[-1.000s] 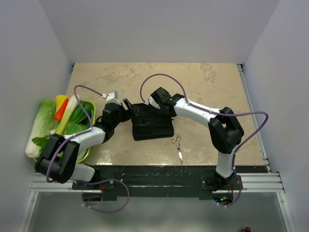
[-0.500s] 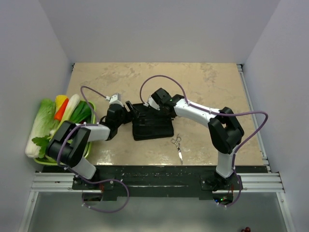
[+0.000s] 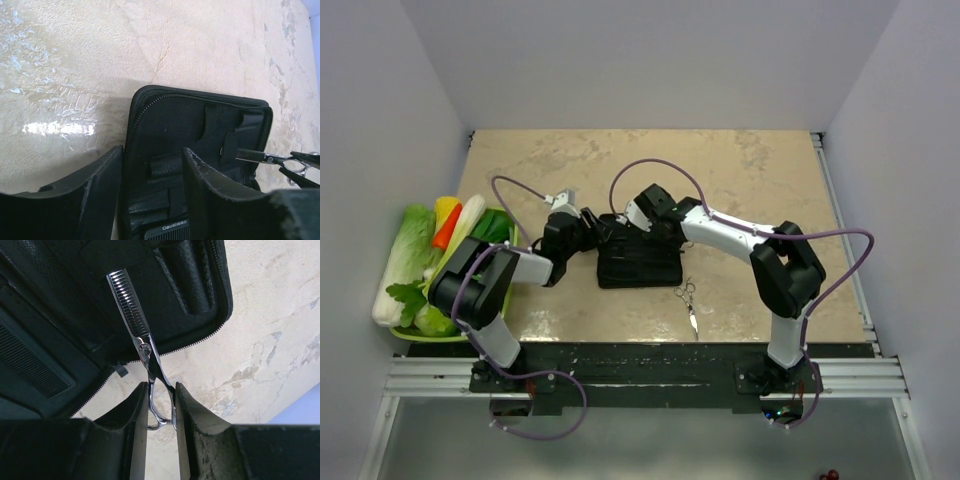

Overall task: Sort the hair-cutting tools
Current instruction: Place the scissors in the hairdressing tool bag.

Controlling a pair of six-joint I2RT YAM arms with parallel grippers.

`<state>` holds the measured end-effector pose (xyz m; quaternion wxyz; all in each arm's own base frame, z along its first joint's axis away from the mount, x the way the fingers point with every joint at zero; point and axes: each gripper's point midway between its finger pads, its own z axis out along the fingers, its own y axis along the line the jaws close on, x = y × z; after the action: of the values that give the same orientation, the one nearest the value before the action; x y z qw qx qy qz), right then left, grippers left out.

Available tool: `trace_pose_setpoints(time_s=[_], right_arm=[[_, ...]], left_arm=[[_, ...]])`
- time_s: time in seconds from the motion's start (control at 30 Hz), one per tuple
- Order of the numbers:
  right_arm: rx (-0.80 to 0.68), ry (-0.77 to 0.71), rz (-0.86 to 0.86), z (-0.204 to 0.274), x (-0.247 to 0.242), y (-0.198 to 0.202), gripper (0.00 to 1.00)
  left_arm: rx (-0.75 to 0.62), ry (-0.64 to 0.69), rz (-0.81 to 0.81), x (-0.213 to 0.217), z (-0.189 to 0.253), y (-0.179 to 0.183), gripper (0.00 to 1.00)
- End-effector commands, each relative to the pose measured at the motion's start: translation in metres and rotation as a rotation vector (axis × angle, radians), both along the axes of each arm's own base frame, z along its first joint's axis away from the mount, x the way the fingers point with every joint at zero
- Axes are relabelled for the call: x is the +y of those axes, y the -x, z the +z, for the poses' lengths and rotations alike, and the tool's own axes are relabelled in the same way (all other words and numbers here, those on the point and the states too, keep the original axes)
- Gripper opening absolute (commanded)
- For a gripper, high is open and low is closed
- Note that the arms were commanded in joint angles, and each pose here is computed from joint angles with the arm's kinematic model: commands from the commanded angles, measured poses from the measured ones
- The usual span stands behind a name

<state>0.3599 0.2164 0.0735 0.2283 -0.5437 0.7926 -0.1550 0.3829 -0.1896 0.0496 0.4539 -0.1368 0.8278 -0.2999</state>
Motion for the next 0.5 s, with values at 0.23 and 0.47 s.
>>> trace_pose_setpoints(time_s=[0.23,0.47], right_arm=[[0.031,-0.083,0.073,-0.009,0.023,0.0,0.19],[0.039,-0.112,0.102,-0.018,0.029,0.001,0.17]], left_arm=[[-0.102,0.042,-0.015,0.001,0.028,-0.014,0.44],[-0.11,0.06,-0.053,-0.001,0.033,-0.018,0.43]])
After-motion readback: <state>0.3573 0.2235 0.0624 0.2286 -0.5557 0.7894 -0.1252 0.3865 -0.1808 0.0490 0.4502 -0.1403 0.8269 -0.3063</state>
